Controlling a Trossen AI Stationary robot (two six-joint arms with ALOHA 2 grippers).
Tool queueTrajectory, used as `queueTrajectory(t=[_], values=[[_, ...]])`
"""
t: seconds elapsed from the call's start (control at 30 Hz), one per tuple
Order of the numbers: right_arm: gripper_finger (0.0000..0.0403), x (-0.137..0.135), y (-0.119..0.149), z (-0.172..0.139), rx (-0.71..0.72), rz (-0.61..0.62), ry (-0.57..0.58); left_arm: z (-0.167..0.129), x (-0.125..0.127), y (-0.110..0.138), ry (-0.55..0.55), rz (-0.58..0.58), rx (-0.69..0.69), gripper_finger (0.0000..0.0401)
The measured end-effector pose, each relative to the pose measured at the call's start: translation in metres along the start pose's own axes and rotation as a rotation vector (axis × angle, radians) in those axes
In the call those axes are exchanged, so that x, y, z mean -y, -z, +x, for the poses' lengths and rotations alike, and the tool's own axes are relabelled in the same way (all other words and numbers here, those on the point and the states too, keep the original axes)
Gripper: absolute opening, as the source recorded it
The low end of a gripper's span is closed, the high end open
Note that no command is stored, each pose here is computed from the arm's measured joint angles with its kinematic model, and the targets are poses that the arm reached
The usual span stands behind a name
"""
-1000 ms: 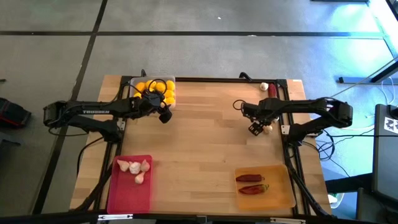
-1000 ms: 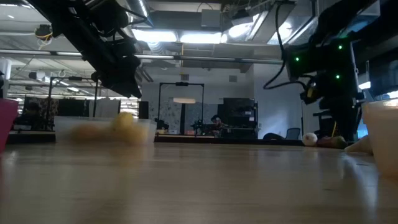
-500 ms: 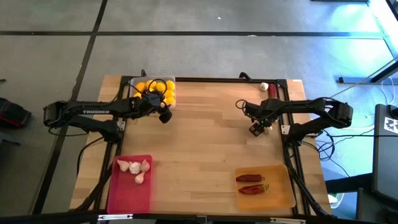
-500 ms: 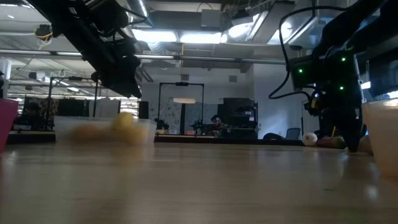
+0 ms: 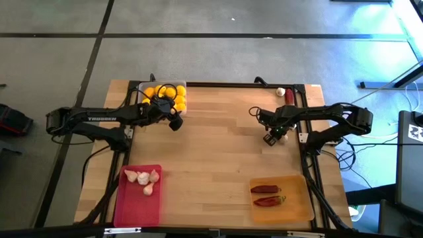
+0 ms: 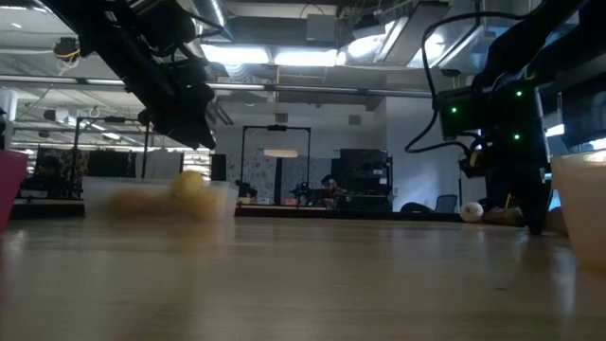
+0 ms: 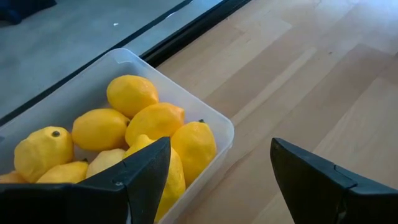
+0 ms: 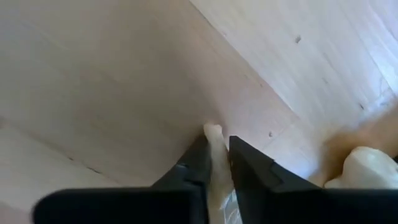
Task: Sort produce into baskets
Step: Put the white garlic into the bottom left red bin
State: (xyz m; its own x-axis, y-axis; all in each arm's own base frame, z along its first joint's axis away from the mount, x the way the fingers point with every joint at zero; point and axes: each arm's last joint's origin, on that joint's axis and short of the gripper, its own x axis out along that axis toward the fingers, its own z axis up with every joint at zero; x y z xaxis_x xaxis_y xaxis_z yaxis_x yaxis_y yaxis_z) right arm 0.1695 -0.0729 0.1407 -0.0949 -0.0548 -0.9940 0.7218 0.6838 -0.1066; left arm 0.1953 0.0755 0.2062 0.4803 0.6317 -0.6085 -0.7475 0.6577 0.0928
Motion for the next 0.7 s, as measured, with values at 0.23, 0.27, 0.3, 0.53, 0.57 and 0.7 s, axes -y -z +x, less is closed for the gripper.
queueTrajectory(t=[0.23,0.27,0.3,0.53,0.57,0.7], values=[[0.0005,-0.001,-0.005,-0.005,0.052,-0.036,0.014,0.0,0.0,0.0,-0.002,-0.004,0.0,0.0272],[0.0005,-0.002,-0.007,-0.008,0.072,-0.038,0.018,0.0,0.0,0.0,-0.002,-0.004,0.0,0.0272],[0.0006,-0.003,-0.008,-0.01,0.089,-0.046,0.024,0.0,0.0,0.0,-0.002,-0.003,0.0,0.0272],[0.0009,-0.022,-0.025,-0.039,0.231,-0.131,-0.022,0.0,0.0,0.0,-0.001,0.005,0.001,0.0272],[0.0008,-0.026,-0.027,-0.043,0.263,-0.142,-0.035,0.0,0.0,0.0,-0.001,0.006,0.001,0.0272],[0.0007,-0.042,-0.038,-0.061,0.415,-0.208,-0.09,0.0,0.0,0.0,0.003,0.025,0.002,0.0272]])
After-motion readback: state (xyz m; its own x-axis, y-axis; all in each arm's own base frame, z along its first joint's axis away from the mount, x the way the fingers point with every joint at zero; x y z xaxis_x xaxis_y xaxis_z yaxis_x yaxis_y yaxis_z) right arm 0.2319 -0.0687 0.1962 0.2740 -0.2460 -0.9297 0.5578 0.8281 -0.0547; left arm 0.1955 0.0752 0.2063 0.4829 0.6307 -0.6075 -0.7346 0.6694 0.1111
